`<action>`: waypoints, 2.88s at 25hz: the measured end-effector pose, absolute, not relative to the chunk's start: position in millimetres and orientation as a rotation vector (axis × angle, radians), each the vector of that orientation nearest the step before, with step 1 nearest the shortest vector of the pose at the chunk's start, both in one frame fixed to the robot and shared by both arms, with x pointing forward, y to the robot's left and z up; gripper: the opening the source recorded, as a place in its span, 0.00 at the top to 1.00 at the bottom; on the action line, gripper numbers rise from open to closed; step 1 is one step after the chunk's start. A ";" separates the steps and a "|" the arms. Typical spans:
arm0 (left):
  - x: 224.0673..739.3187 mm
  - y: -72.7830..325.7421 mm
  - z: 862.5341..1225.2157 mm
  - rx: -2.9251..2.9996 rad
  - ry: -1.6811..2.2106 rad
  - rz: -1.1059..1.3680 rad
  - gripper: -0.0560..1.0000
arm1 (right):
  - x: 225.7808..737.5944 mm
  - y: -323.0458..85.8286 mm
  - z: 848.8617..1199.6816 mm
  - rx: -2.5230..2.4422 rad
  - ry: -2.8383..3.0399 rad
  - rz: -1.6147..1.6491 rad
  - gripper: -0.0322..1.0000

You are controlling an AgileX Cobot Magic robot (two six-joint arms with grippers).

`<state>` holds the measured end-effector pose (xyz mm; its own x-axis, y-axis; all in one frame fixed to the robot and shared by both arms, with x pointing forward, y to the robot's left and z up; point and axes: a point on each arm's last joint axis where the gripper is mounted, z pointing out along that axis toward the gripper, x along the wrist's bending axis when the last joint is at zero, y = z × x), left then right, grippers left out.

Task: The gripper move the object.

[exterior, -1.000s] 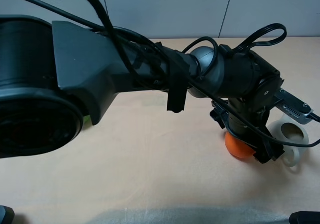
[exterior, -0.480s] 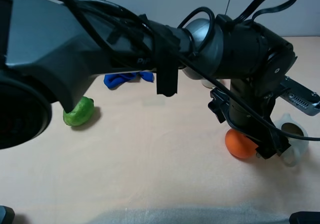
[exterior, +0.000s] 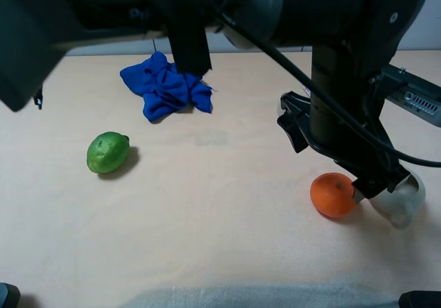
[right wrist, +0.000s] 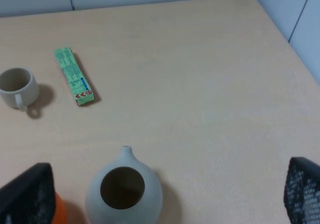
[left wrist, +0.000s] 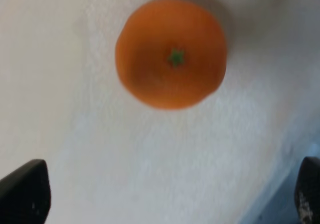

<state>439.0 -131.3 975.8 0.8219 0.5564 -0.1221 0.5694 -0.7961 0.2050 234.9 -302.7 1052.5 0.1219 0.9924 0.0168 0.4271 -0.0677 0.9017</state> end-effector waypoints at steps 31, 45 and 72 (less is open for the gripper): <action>434.9 -1.4 1145.1 2.590 0.844 0.026 0.01 | 234.9 -302.7 1052.5 1.615 1.414 0.909 0.30; 357.8 127.7 1172.5 2.493 0.909 0.167 0.01 | 234.9 -302.7 1052.5 1.615 1.414 0.909 0.30; 266.2 297.4 1112.6 1.985 1.458 0.581 0.01 | 234.9 -302.7 1052.5 1.615 1.414 0.909 0.30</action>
